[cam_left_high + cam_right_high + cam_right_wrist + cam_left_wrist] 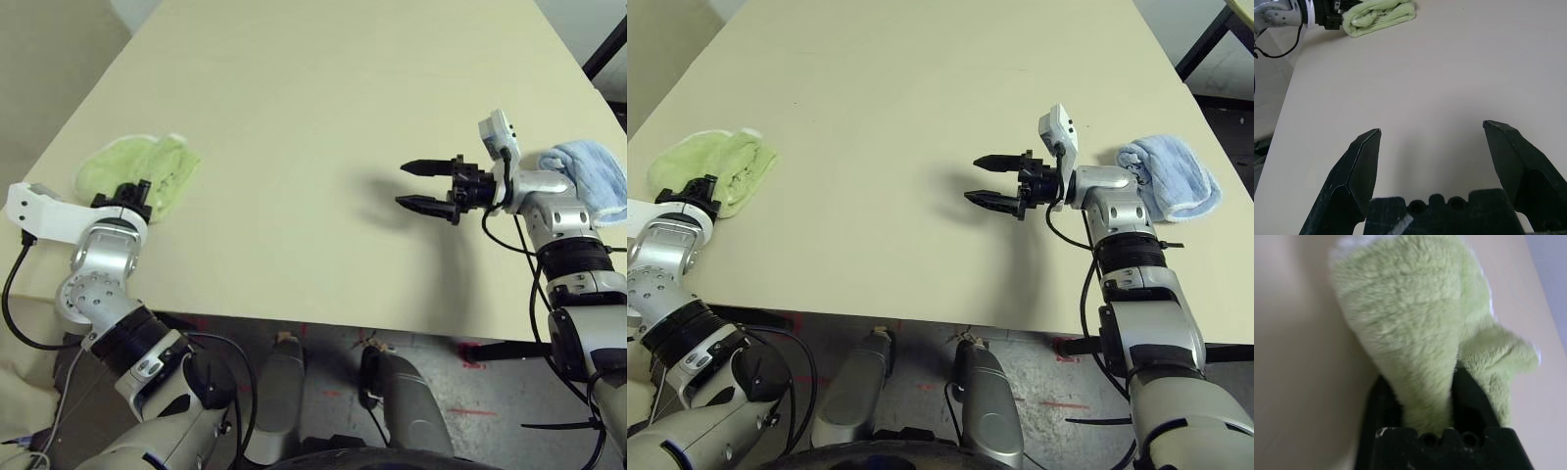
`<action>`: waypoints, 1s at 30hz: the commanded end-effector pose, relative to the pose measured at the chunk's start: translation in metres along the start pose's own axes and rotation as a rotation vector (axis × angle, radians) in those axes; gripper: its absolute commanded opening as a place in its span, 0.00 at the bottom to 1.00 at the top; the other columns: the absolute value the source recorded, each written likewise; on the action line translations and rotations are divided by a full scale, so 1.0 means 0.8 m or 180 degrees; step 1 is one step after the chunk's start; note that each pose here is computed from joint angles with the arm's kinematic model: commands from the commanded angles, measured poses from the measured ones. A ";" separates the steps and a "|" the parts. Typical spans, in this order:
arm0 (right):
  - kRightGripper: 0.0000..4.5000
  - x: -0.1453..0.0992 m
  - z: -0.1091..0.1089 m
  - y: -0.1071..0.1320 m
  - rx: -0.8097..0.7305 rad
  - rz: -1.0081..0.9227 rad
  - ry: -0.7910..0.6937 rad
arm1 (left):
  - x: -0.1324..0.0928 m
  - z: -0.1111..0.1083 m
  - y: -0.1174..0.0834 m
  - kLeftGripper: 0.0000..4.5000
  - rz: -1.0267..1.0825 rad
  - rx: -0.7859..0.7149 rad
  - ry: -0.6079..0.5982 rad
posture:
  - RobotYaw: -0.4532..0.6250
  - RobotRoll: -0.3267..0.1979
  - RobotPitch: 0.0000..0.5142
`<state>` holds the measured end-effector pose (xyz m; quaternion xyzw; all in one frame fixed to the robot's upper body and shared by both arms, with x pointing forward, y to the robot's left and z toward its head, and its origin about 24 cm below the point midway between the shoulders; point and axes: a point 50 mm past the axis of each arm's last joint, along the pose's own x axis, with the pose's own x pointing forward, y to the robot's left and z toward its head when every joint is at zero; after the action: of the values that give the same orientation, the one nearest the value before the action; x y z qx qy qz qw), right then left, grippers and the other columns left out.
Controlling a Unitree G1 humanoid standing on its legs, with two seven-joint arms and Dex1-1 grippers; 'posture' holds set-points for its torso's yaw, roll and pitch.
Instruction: Fold the towel and set it aside.
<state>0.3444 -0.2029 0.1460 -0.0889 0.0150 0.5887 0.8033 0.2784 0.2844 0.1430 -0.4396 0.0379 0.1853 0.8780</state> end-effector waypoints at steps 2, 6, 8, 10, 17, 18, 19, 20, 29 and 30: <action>1.00 -0.001 -0.004 0.003 -0.0022 -0.0010 0.0030 | -0.012 0.003 0.004 0.80 -0.0204 0.0256 0.0291 | 0.68 0.62 0.34; 1.00 0.000 -0.006 0.002 -0.0020 -0.0016 0.0025 | -0.025 0.005 0.011 0.99 -0.0380 0.0347 0.0648 | 0.69 0.62 0.34; 1.00 0.001 -0.006 0.002 -0.0021 -0.0018 0.0021 | -0.034 0.008 0.018 0.99 -0.0436 0.0438 0.0848 | 0.69 0.62 0.34; 1.00 0.001 -0.005 0.002 -0.0023 -0.0020 0.0020 | -0.045 0.013 0.027 0.99 -0.0497 0.0519 0.1036 | 0.69 0.62 0.35; 1.00 -0.004 0.001 -0.010 0.0085 -0.0286 -0.0066 | -0.101 0.033 0.028 0.99 -0.1242 0.1266 0.1984 | 0.71 0.62 0.35; 1.00 -0.005 0.003 -0.013 0.0124 -0.0371 -0.0102 | -0.108 0.036 0.024 0.99 -0.1346 0.1418 0.2083 | 0.71 0.62 0.35; 1.00 -0.006 0.005 -0.016 0.0160 -0.0469 -0.0137 | -0.113 0.039 0.021 0.99 -0.1443 0.1538 0.2148 | 0.71 0.62 0.35; 1.00 -0.008 0.007 -0.019 0.0193 -0.0556 -0.0162 | -0.116 0.041 0.017 0.99 -0.1544 0.1605 0.2193 | 0.71 0.62 0.35; 1.00 -0.060 0.031 -0.054 0.0138 -0.2189 -0.0794 | -0.087 0.099 -0.050 0.99 -0.2476 0.2294 0.0628 | 0.69 0.62 0.34; 1.00 -0.067 0.032 -0.056 0.0089 -0.2380 -0.0832 | -0.079 0.105 -0.052 0.99 -0.2448 0.2369 0.0403 | 0.67 0.62 0.34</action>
<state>0.3696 -0.2477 0.1813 -0.0060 -0.0931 0.3132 0.9451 0.2186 0.3010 0.2447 -0.1128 0.0088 -0.2325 0.9660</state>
